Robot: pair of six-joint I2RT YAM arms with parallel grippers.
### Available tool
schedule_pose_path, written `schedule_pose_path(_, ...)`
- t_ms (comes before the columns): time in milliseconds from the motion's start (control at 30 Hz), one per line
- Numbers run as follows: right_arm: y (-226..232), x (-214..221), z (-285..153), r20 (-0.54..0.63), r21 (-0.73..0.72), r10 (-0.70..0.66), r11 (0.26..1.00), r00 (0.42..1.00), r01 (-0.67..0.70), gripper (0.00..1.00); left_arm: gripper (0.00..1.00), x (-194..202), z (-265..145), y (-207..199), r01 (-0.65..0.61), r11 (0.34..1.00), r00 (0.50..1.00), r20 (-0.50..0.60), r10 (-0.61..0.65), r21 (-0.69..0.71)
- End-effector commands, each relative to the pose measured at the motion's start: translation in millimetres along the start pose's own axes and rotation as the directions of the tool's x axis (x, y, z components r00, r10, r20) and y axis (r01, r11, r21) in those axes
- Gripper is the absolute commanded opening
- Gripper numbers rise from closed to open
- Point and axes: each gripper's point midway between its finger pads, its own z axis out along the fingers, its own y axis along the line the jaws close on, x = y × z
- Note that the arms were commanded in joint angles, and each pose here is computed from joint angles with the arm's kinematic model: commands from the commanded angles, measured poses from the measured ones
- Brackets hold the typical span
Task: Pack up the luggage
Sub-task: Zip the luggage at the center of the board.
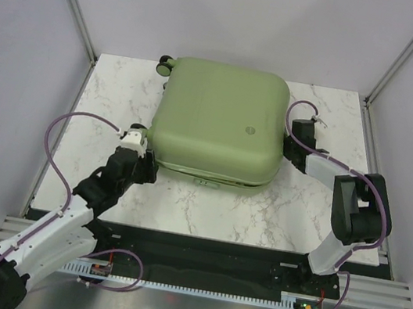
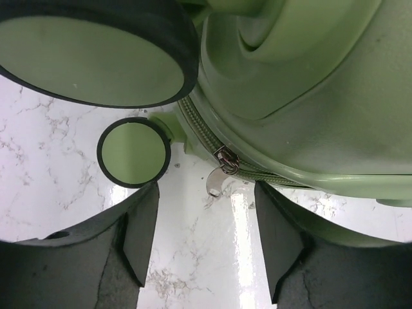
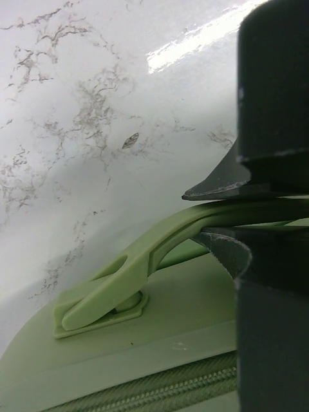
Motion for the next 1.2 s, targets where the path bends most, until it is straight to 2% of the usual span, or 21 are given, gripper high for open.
schedule_pose_path(0, -62, 27, 21, -0.063, 0.215, 0.058, 0.976, 0.996, -0.043, 0.00, 0.69, -24, 4, -30, -0.008, 0.990, 0.998, 0.060, 0.000, 0.144)
schedule_pose_path(167, -80, 5, 21, -0.024, 0.249, 0.074, 0.966, 0.997, -0.065, 0.00, 0.66, -36, 27, -54, 0.008, 0.975, 0.998, 0.064, -0.023, 0.223)
schedule_pose_path(200, -83, 3, 21, -0.022, 0.253, 0.075, 0.965, 0.997, -0.067, 0.00, 0.65, -28, 36, -54, 0.006, 0.977, 1.000, 0.023, -0.011, 0.212)
schedule_pose_path(500, -134, -4, -2, 0.019, 0.383, 0.083, 0.920, 0.996, -0.084, 0.00, 0.65, -57, 65, -86, -0.041, 0.956, 0.998, 0.063, 0.024, 0.291)
schedule_pose_path(667, -164, -13, -15, 0.050, 0.449, 0.097, 0.887, 0.994, -0.109, 0.00, 0.65, -55, 90, -116, -0.093, 0.908, 0.996, 0.046, 0.081, 0.409)
schedule_pose_path(867, -184, -30, -27, 0.107, 0.480, 0.132, 0.861, 0.985, -0.167, 0.00, 0.63, -70, 105, -150, -0.150, 0.834, 0.989, 0.086, 0.123, 0.531)
schedule_pose_path(1033, -190, -39, -28, 0.117, 0.485, 0.149, 0.854, 0.982, -0.187, 0.00, 0.64, -69, 102, -147, -0.228, 0.811, 0.974, 0.114, 0.198, 0.539)
schedule_pose_path(1167, -186, -45, -26, 0.124, 0.467, 0.171, 0.859, 0.977, -0.210, 0.00, 0.68, -68, 98, -117, -0.244, 0.821, 0.970, 0.117, 0.215, 0.516)
